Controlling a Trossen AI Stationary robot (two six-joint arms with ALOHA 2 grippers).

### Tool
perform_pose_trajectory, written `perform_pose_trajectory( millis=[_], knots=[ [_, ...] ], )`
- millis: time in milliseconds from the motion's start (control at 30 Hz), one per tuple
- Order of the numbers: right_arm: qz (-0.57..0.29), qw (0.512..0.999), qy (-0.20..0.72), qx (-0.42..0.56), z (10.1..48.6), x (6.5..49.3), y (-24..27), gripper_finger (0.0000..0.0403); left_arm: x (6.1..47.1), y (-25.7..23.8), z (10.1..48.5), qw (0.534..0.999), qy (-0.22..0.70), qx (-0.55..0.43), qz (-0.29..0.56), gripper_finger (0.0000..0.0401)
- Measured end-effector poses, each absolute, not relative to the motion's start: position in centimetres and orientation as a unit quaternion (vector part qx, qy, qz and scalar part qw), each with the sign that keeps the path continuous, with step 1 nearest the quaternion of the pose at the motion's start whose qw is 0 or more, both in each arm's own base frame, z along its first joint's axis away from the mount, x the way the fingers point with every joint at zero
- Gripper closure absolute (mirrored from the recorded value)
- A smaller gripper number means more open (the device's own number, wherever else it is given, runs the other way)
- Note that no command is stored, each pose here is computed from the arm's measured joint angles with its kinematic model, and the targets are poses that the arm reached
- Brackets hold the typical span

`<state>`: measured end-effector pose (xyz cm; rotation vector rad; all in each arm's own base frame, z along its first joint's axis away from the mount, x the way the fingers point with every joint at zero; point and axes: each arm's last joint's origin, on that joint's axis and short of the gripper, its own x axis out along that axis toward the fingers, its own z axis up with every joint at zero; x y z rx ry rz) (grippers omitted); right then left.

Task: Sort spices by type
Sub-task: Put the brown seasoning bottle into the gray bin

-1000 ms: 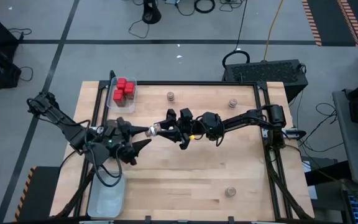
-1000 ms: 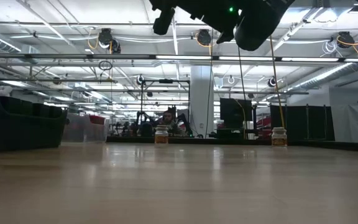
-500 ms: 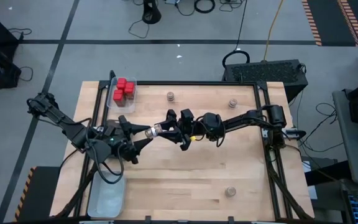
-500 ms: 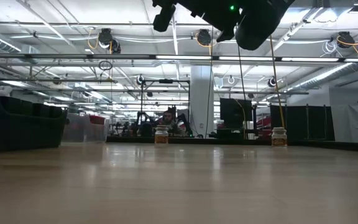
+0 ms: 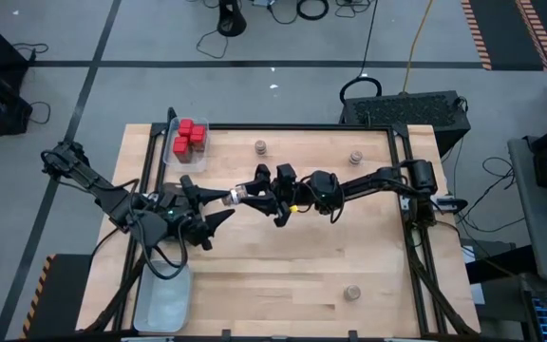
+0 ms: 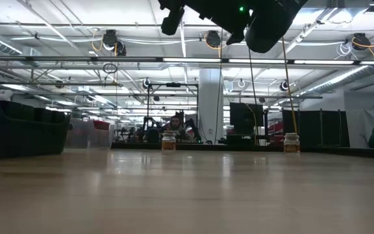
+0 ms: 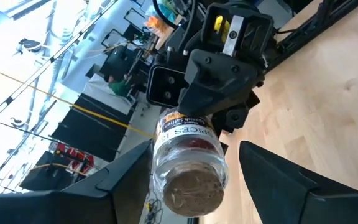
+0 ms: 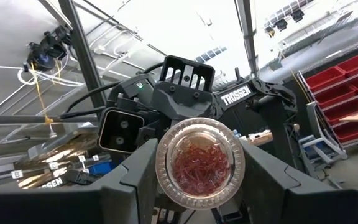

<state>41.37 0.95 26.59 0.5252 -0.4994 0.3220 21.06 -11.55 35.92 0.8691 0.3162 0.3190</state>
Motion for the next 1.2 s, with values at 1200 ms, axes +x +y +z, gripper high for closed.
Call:
perform_pose_trajectory(
  millis=[1200],
  knots=[
    [0.163, 0.923, -0.250, 0.244, 26.72, 41.28, 1.03, 0.0217, 21.07, -11.51, 35.93, 0.883, 0.152, 0.416, 0.156, 0.0229]
  ],
)
